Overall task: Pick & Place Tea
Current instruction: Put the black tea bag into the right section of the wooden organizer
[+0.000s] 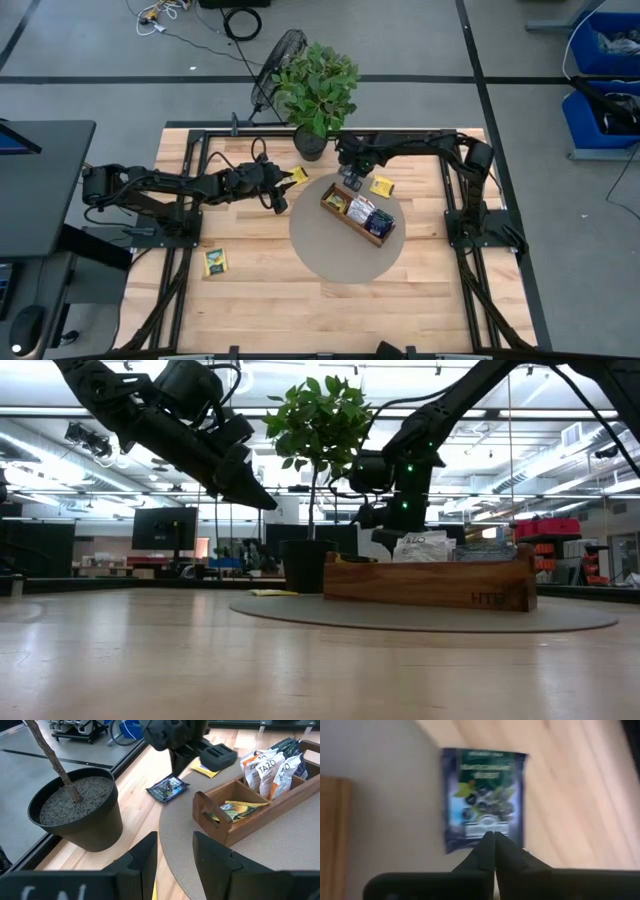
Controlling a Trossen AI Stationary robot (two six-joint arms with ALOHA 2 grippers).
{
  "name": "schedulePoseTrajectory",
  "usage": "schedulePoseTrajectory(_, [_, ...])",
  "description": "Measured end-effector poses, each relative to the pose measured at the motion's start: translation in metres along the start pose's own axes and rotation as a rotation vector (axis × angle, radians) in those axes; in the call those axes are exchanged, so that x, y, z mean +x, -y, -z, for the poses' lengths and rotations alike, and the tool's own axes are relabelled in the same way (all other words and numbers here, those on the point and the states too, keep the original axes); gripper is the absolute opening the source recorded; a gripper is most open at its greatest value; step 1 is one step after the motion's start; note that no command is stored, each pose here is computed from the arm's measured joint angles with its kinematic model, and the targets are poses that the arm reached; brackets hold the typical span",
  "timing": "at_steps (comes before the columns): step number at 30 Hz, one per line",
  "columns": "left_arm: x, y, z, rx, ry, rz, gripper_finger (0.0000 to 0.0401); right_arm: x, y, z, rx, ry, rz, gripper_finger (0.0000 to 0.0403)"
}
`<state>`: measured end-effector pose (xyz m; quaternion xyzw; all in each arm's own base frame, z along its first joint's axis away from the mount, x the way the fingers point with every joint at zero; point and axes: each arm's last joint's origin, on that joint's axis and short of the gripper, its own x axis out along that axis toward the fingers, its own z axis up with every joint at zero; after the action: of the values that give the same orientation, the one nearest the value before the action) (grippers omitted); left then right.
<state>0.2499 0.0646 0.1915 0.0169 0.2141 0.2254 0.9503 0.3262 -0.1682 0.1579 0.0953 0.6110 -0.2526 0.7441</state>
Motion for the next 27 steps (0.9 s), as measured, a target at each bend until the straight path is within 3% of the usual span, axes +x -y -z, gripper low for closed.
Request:
schedulePoseTrajectory(7, [0.0,0.0,0.0,0.007,0.0,0.0,0.0131,0.002,0.012,-0.001,0.05,0.004,-0.036,0.0068])
schedulePoseTrajectory(11, [0.0,0.0,0.0,0.011,0.0,-0.001,0.0131,0.003,0.018,-0.003,0.087,0.018,-0.118,0.0142])
schedulePoseTrajectory(18, [0.0,0.0,0.0,0.035,-0.005,0.001,0.0131,0.005,0.026,-0.002,0.145,0.009,-0.114,0.0269])
schedulePoseTrajectory(22, [0.0,0.0,0.003,0.036,-0.007,0.001,0.0131,0.016,0.026,-0.001,0.159,-0.015,-0.123,0.0282])
schedulePoseTrajectory(27, [0.0,0.0,0.004,0.037,-0.013,0.002,0.0131,0.027,0.024,0.0,0.16,-0.057,-0.147,0.025])
